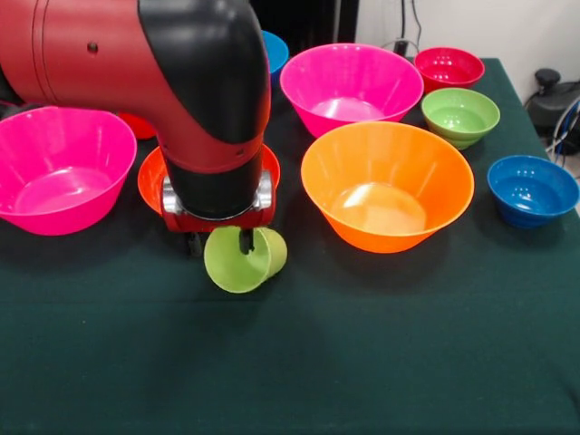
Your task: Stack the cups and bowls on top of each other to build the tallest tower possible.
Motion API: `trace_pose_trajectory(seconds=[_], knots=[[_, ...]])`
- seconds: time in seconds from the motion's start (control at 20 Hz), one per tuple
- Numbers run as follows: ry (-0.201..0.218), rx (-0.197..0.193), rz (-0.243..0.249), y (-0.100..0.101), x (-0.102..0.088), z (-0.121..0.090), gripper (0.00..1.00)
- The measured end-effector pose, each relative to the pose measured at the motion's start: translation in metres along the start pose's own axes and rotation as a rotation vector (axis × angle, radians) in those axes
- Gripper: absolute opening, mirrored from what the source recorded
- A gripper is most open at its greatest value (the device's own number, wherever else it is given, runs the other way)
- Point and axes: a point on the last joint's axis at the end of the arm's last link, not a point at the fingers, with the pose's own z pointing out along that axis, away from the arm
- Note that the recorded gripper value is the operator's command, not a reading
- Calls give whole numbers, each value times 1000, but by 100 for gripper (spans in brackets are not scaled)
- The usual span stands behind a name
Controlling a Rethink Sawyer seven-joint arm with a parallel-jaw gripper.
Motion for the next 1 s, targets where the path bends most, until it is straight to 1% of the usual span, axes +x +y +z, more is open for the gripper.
trace_pose_trajectory(seconds=[0.25,0.45,0.7,1.0], knots=[[-12,6,-4,1,0,-16,100],[-16,-6,-2,3,0,-24,100],[0,-40,-3,13,4,-19,100],[22,-62,-5,20,8,-10,100]])
